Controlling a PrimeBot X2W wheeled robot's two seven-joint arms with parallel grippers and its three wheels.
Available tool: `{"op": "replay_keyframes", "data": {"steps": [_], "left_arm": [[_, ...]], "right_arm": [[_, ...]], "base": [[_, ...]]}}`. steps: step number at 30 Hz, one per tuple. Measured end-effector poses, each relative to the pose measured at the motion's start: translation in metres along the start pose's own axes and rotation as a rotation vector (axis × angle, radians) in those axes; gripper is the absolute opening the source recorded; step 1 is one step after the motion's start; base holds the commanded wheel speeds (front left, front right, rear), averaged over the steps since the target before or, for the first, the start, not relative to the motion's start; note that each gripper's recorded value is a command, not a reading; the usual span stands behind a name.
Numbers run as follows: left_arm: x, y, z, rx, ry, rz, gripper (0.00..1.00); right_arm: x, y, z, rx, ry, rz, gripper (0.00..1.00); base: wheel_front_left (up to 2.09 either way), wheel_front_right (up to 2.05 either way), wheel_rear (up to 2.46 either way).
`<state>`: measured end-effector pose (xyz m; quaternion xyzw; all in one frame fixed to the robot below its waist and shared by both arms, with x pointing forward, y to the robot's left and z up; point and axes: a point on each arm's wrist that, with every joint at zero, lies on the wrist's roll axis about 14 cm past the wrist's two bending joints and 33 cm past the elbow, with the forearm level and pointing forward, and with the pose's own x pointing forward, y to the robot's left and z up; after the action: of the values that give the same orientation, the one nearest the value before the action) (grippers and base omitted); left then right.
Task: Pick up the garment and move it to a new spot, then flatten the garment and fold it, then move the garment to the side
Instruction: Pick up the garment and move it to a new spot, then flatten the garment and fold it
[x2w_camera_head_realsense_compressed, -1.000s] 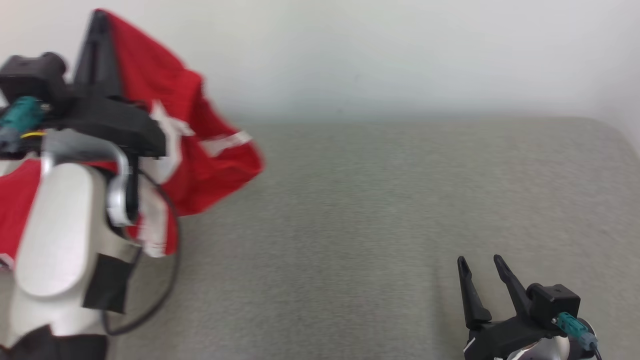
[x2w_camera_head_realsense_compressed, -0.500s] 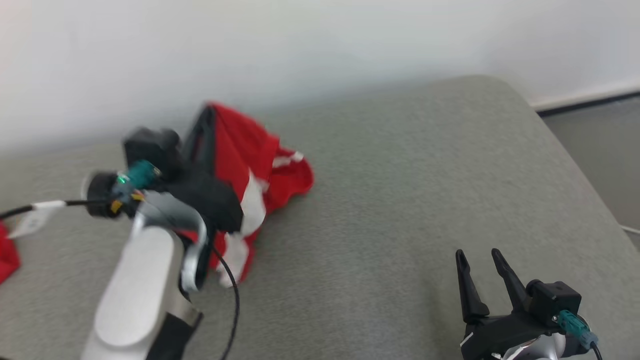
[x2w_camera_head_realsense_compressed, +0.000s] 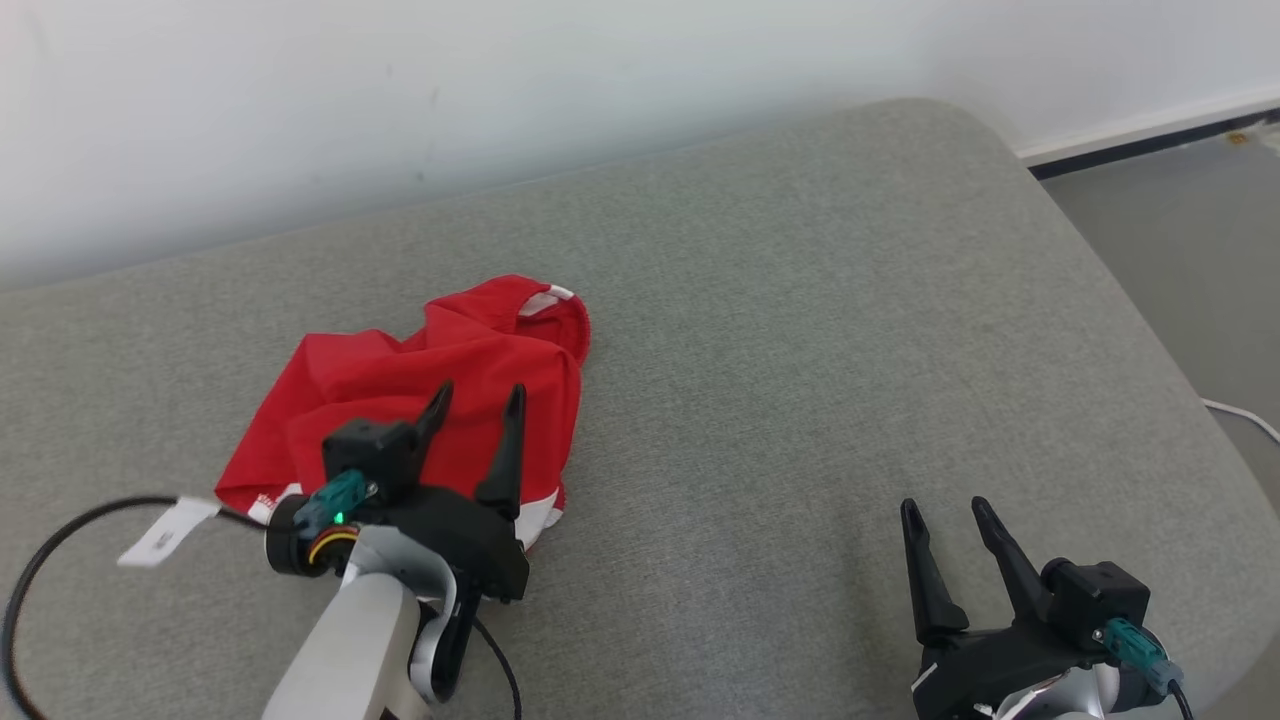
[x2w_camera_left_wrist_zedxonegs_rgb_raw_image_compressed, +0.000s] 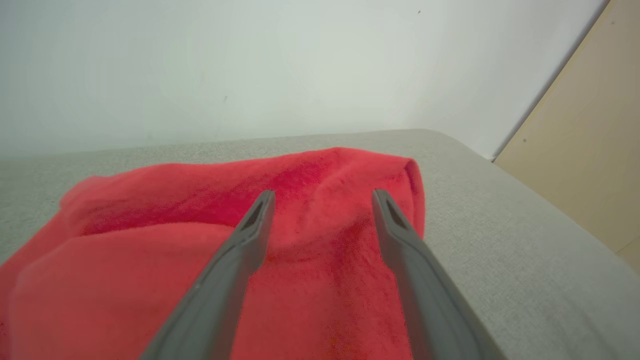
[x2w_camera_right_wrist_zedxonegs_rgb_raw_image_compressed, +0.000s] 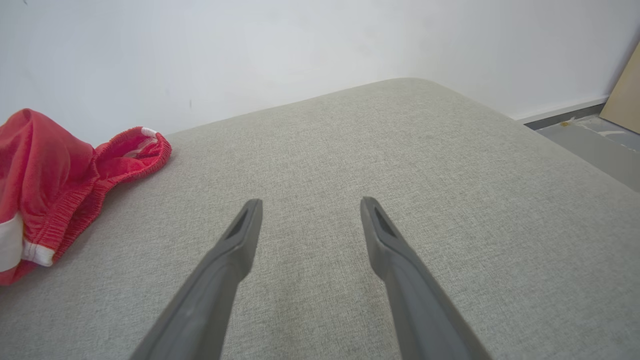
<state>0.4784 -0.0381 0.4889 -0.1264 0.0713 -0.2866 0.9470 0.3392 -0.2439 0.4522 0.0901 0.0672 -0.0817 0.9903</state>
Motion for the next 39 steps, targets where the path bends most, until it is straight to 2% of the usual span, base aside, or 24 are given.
{"op": "replay_keyframes", "data": {"steps": [5,9,14,20,21,27,39], "left_arm": [[-0.026,0.007,0.013,-0.047,-0.099,0.010,1.00],[-0.057,0.032,0.031,-0.009,-0.184,0.097,1.00],[-0.095,0.048,0.048,0.006,-0.268,0.176,1.00],[-0.151,0.073,0.044,0.066,-0.283,0.316,1.00],[-0.167,0.081,0.041,0.064,-0.283,0.368,1.00],[-0.197,0.095,0.044,0.104,-0.296,0.454,1.00],[-0.232,0.111,0.022,0.161,-0.217,0.535,1.00]], "right_arm": [[0.004,0.010,0.003,0.001,-0.010,0.033,1.00],[0.004,0.022,0.007,0.034,-0.037,0.067,1.00],[0.008,0.036,0.013,0.060,-0.070,0.107,1.00],[0.010,0.063,0.015,0.054,-0.094,0.188,1.00],[0.010,0.071,0.017,0.054,-0.102,0.212,1.00],[0.006,0.084,0.017,0.047,-0.107,0.252,1.00],[-0.001,0.094,0.004,0.030,-0.076,0.288,1.00]], "base": [[0.00,0.00,0.00],[0.00,0.00,0.00],[0.00,0.00,0.00],[0.00,0.00,0.00],[0.00,0.00,0.00],[0.00,0.00,0.00],[0.00,0.00,0.00]]}}
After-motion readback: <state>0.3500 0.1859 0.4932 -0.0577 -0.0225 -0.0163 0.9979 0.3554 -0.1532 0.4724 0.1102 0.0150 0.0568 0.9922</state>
